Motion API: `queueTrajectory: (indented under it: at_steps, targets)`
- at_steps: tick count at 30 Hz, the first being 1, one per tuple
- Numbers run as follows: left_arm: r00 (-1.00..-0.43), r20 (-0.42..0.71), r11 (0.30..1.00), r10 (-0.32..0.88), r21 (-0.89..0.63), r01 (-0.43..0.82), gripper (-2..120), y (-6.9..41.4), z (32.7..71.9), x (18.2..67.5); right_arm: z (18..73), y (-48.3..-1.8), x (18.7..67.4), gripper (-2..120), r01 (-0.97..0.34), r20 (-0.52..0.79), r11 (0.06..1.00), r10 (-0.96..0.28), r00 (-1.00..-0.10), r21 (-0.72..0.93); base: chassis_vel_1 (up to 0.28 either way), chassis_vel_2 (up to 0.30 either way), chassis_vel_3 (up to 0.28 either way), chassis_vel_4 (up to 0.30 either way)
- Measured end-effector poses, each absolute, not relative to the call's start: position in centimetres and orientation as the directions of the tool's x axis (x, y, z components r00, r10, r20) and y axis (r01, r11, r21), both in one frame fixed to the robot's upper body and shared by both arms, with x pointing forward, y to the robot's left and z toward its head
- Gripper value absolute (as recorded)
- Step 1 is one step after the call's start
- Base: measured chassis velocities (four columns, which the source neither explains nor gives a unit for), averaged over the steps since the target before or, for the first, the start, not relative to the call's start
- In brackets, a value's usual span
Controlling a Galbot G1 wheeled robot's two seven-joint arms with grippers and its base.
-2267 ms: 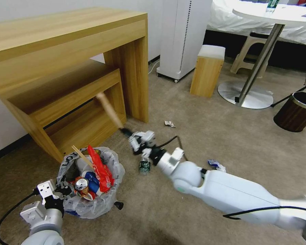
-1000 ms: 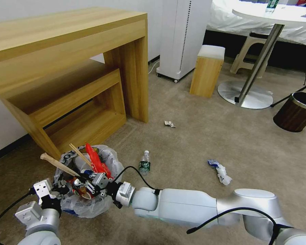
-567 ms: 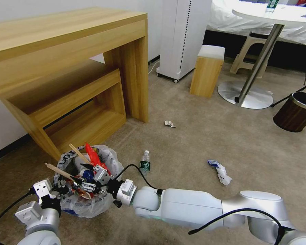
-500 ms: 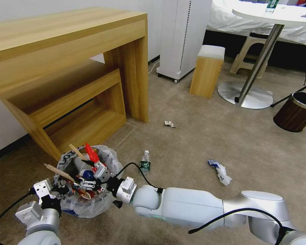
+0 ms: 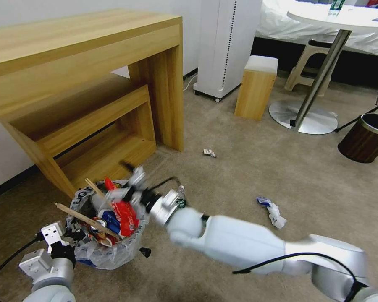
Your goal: Pick up the trash bin and place the garbage on the floor into it.
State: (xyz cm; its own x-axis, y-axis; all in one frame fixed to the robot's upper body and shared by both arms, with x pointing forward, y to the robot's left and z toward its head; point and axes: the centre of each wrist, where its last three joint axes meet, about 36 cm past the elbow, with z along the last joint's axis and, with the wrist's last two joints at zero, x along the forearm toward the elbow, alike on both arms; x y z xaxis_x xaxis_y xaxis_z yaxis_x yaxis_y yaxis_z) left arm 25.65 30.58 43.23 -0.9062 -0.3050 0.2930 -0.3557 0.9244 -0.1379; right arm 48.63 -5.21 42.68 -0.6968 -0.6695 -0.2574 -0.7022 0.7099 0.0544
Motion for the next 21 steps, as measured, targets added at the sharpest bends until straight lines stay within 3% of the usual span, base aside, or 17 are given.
queueTrajectory:
  at_steps: [6,13,14,21]
  targets:
    - [-0.909,0.289,0.926,-0.301,-0.140,-0.351,1,30.6,43.2,25.8,45.5,-13.0,50.2,100,-0.529,-0.273,0.840,-0.485,-0.831,0.120,0.000,0.000,0.000,0.000]
    - [-0.909,0.291,0.927,-0.299,-0.136,-0.349,1,30.7,43.2,25.7,48.8,-18.5,49.8,100,-0.391,-0.313,0.902,-0.323,-0.893,0.185,0.000,0.000,0.000,0.000]
    - [-0.910,0.290,0.928,-0.297,-0.136,-0.347,1,30.7,43.3,25.7,50.0,-21.3,49.2,100,-0.301,-0.309,0.931,-0.229,-0.923,0.207,0.000,0.000,0.000,0.000]
    - [-0.915,0.286,0.934,-0.286,-0.132,-0.333,1,30.5,43.4,25.6,49.2,-28.9,44.6,100,-0.065,-0.252,0.972,-0.006,-0.968,0.226,0.000,0.000,0.000,0.000]
